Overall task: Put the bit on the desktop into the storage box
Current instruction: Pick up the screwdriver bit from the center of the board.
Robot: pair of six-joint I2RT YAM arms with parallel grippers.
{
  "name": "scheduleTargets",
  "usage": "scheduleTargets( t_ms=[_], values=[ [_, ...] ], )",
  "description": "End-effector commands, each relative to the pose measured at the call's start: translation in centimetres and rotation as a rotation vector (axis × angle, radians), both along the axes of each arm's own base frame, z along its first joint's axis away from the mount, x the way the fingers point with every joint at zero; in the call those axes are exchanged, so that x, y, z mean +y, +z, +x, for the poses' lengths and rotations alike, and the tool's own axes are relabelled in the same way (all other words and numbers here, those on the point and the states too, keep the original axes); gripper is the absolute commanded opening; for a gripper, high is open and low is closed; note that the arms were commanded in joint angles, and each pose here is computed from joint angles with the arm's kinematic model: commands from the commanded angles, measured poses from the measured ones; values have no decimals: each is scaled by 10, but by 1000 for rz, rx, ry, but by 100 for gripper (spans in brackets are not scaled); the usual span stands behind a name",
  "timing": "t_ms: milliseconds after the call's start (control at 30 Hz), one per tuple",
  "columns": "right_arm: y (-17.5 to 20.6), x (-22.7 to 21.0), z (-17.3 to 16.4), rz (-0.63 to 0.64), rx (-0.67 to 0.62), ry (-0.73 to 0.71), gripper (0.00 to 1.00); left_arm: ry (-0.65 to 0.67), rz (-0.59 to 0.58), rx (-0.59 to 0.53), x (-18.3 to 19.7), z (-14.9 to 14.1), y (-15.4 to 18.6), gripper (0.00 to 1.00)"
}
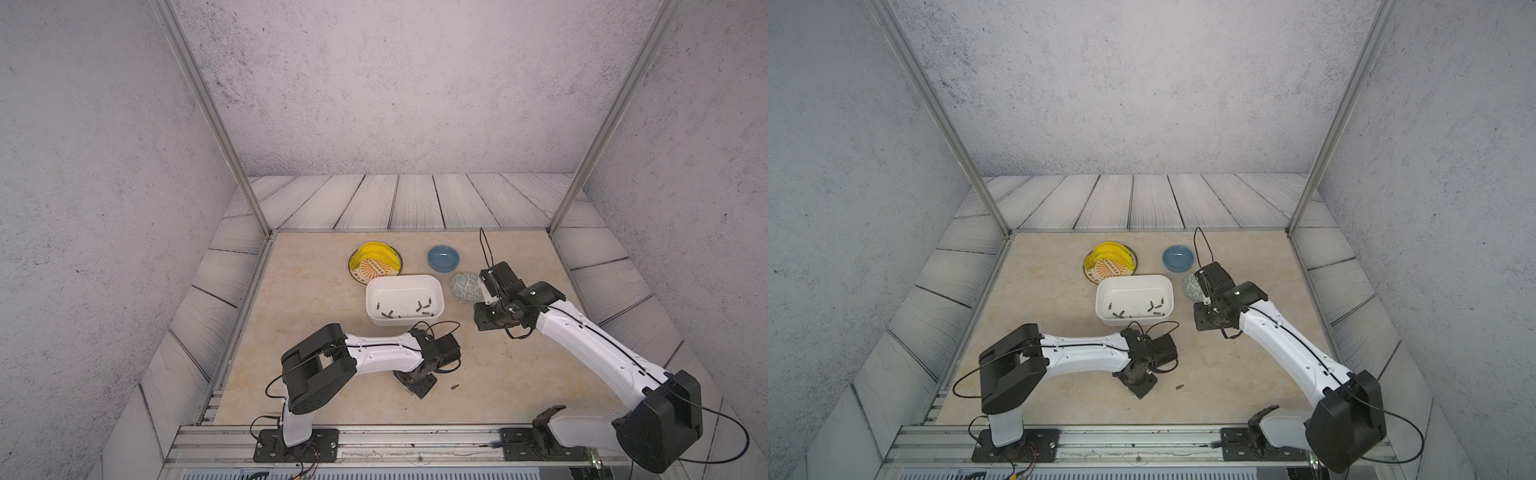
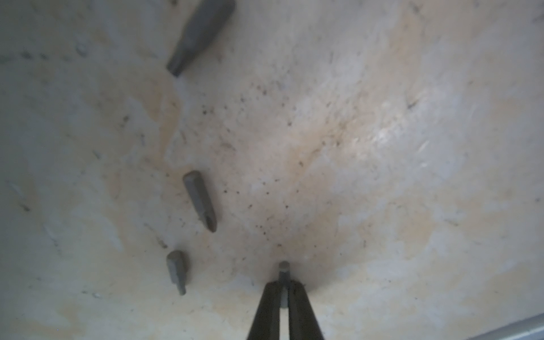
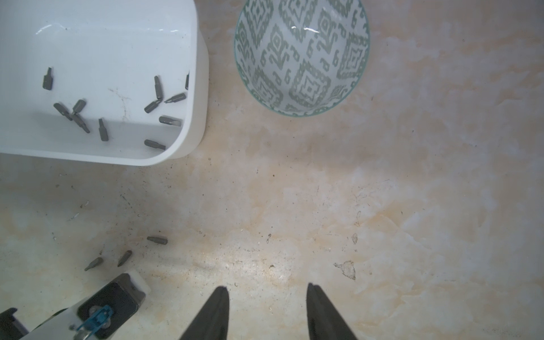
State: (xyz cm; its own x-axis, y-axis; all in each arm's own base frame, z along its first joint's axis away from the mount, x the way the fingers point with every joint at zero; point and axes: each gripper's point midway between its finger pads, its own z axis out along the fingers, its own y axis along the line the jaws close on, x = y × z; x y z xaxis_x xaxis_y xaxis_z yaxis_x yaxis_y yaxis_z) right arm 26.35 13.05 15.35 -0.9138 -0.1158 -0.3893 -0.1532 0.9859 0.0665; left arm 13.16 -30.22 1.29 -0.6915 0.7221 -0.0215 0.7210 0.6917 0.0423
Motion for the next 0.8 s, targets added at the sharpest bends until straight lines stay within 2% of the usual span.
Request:
scheduleTargets(
  t_ms=[0, 200, 367, 600, 667, 767],
  values=[
    [6, -1, -5, 34, -17, -21, 47, 16, -36, -34, -4, 9, 2, 0],
    [-6, -3, -16, 46, 11, -23, 47, 54, -32, -115, 10, 31, 36, 0],
    [-13, -4, -17, 39, 19, -21, 47, 87, -158, -140, 17, 64, 86, 0],
    [-24, 2, -23, 66, 59, -11, 46, 132, -280, -264, 27, 134, 156, 0],
    [-30, 7, -29, 78, 67, 3, 45, 152, -307, -275, 26, 156, 164, 0],
    [-37, 16, -42, 92, 68, 44, 45, 191, -293, -253, 27, 187, 156, 0]
  ],
)
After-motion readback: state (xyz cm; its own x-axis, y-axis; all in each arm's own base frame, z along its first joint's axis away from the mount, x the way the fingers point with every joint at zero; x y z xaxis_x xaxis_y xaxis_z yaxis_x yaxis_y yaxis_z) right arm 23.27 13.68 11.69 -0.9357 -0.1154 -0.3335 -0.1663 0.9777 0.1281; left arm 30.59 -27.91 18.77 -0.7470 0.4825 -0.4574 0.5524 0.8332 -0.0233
